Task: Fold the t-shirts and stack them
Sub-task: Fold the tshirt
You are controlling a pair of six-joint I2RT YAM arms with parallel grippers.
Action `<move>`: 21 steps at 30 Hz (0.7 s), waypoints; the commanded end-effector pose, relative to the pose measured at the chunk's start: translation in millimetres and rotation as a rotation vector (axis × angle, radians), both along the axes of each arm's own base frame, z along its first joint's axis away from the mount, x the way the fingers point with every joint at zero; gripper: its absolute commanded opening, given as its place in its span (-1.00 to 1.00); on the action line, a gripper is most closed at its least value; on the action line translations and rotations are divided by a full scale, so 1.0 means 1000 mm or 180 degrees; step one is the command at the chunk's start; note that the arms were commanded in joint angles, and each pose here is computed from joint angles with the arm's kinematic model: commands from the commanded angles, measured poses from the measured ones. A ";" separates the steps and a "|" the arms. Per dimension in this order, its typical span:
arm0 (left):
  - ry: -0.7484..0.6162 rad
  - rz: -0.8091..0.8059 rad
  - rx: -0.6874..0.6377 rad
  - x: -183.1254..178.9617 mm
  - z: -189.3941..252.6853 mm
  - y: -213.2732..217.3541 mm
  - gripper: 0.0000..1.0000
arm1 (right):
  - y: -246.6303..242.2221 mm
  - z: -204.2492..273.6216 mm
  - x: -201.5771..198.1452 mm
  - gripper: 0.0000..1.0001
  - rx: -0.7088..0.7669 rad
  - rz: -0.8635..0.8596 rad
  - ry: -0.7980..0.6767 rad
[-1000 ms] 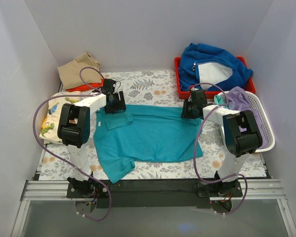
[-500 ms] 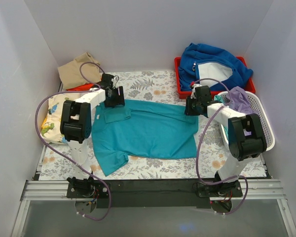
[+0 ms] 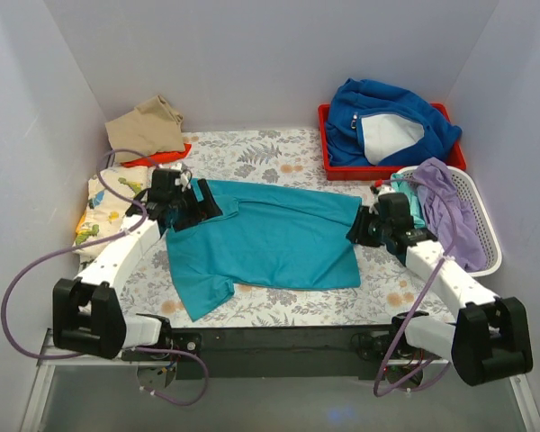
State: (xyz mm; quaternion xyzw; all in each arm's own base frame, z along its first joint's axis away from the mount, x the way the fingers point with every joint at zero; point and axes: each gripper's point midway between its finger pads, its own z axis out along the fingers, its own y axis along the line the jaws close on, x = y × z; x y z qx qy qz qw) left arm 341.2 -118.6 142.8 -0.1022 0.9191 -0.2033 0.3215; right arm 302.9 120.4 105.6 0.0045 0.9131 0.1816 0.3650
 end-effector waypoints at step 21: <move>0.1129 0.0833 -0.0491 -0.146 -0.080 -0.015 0.69 | -0.035 -0.085 -0.149 -0.06 0.0197 -0.0943 0.1093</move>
